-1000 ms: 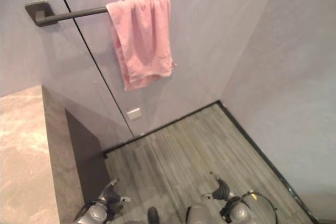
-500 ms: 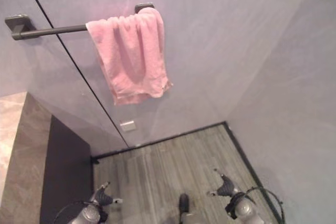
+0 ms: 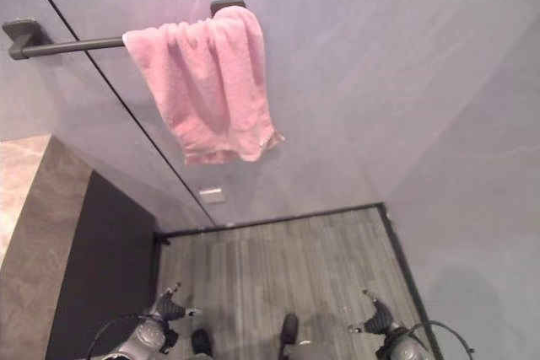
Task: Put brush and paste in cup on sink, flatten towel.
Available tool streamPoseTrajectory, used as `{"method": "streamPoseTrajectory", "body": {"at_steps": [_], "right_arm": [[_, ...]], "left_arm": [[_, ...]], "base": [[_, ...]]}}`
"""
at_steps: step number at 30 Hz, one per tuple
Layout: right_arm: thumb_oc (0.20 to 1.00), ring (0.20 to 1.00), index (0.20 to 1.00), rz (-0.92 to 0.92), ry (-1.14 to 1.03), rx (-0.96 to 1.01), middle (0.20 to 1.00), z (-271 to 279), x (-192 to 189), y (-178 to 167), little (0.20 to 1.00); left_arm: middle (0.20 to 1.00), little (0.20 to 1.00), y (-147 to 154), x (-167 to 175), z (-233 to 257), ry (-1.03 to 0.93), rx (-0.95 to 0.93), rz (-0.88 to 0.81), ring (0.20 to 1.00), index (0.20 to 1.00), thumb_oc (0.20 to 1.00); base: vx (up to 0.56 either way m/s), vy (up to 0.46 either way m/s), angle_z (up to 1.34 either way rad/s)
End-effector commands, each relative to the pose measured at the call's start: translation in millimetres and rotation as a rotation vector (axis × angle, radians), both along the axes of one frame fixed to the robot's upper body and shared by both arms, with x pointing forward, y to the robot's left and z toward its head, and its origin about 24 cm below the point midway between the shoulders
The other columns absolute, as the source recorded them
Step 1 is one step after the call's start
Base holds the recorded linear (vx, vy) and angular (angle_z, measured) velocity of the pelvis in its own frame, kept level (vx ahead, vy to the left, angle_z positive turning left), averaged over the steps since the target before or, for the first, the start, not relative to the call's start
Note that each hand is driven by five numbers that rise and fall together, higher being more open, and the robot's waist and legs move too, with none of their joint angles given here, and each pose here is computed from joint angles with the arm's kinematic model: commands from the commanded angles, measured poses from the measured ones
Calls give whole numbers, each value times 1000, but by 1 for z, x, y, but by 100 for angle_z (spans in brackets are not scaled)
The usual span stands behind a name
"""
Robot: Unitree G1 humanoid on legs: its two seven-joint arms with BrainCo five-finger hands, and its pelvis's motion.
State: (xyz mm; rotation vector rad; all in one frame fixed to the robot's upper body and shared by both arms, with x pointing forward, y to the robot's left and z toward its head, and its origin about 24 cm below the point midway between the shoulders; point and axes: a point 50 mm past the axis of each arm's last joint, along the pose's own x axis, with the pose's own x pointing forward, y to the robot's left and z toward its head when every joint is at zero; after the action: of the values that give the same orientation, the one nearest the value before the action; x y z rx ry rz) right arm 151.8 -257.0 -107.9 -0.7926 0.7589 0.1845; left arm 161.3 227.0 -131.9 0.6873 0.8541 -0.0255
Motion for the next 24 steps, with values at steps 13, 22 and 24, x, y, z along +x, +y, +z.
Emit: {"method": "streamPoseTrajectory", "body": {"at_steps": [13, 22, 24], "right_arm": [[1000, 1000, 1000, -51, -53, 77, 1000, -1, 10, 20, 1000], [1000, 1000, 1000, -76, -119, 124, 1000, 6, 18, 22, 1000], [1000, 1000, 1000, -83, -163, 140, 1000, 14, 25, 20, 1000]], "left_arm": [[1000, 1000, 6, 23, 18, -95, 41, -118, 1000, 1000, 1000], [1000, 1000, 5, 30, 27, -158, 19, -137, 1000, 1000, 1000], [1000, 1000, 2, 36, 34, -200, 10, -155, 1000, 1000, 1000]], "base": [[54, 227, -13], [62, 58, 13], [104, -107, 19]]}}
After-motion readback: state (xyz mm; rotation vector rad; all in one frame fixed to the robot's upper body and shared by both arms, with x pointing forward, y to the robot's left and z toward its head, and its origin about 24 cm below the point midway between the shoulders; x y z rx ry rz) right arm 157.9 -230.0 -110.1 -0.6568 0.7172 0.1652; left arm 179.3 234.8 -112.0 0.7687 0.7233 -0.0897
